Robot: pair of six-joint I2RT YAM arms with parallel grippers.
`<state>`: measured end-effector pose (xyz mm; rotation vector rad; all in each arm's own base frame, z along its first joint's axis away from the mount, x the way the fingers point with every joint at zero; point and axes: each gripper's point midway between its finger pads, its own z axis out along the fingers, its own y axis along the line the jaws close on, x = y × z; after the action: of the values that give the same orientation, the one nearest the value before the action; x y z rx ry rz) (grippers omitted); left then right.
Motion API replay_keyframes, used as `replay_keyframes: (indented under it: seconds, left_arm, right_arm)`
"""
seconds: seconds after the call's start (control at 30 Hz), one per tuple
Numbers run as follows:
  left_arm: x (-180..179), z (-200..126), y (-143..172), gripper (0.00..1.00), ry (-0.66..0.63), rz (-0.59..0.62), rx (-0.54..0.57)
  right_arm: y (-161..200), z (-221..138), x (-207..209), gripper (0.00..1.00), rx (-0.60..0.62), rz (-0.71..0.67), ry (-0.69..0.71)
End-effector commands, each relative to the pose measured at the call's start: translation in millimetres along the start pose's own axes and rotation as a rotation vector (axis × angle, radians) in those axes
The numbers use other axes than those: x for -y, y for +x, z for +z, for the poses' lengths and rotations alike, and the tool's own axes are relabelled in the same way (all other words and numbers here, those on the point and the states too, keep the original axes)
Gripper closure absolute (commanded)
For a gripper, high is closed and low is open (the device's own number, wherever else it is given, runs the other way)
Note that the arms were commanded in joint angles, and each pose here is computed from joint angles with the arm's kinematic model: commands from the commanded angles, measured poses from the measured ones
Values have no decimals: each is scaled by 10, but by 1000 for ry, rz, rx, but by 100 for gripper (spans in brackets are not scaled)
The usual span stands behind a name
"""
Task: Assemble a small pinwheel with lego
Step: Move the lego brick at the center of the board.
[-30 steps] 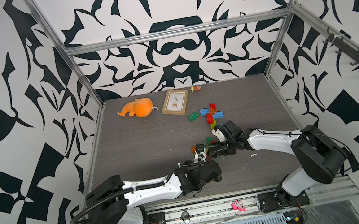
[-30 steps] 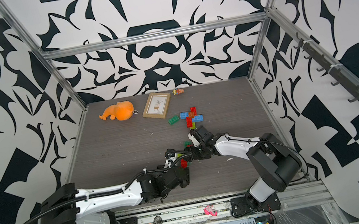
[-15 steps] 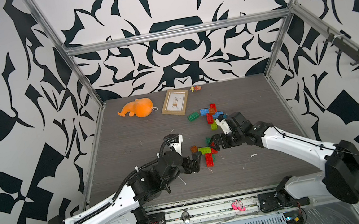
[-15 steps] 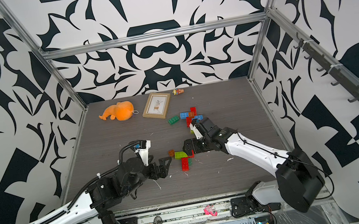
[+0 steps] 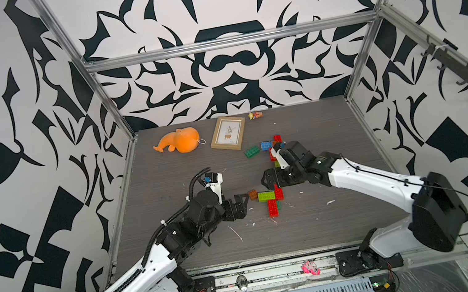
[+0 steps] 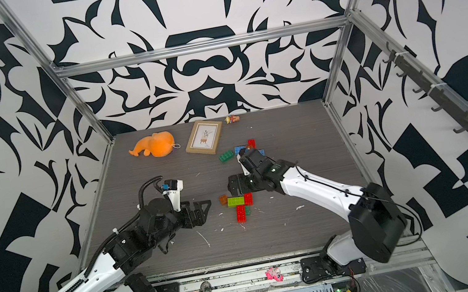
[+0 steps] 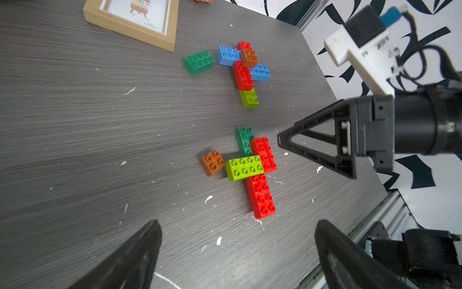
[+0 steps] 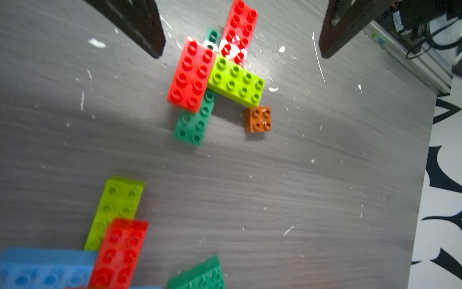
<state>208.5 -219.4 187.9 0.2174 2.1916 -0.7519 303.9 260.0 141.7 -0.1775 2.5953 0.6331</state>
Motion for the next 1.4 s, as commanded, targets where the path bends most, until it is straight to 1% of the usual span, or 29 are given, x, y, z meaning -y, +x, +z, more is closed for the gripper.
replay_keyframes:
  seconds: [0.0, 0.1, 0.17, 0.23, 0.3, 0.47, 0.77, 0.87, 0.97, 1.2, 1.37]
  left_arm:
    - [-138, -13, 43, 0, -32, 45, 34]
    - [-137, 4, 130, 0, -4, 100, 27]
    - [-171, 15, 184, 0, -5, 159, 23]
    - [-248, 22, 232, 0, -26, 191, 27]
    - [-242, 27, 295, 0, 4, 219, 33]
    - [-250, 17, 336, 0, 52, 215, 99]
    - [-247, 35, 367, 0, 51, 223, 73]
    - [-239, 58, 384, 0, 50, 226, 56]
    - [-238, 62, 387, 0, 50, 227, 53]
    - [-233, 41, 374, 0, 55, 228, 63]
    - [-228, 39, 372, 0, 57, 228, 64]
  right_arm:
    - [-413, 111, -170, 2, 52, -47, 7]
    - [-640, 330, -332, 5, 39, -83, -15]
    - [-789, 466, -405, 7, 37, -108, -13]
    - [-886, 621, -433, 8, 14, -116, -12]
    - [-991, 818, -398, 8, -15, -123, 7]
    - [-1259, 1120, -278, 9, -34, -125, 36]
    - [-1719, 1350, 77, 9, -42, -64, 90]
    - [-1743, 1469, 245, 9, -69, -28, 102]
    - [-1725, 1548, 313, 10, -94, -8, 86]
    - [-1629, 1670, 267, 13, -129, -27, 35]
    - [-1568, 1705, 179, 15, -143, -73, 14]
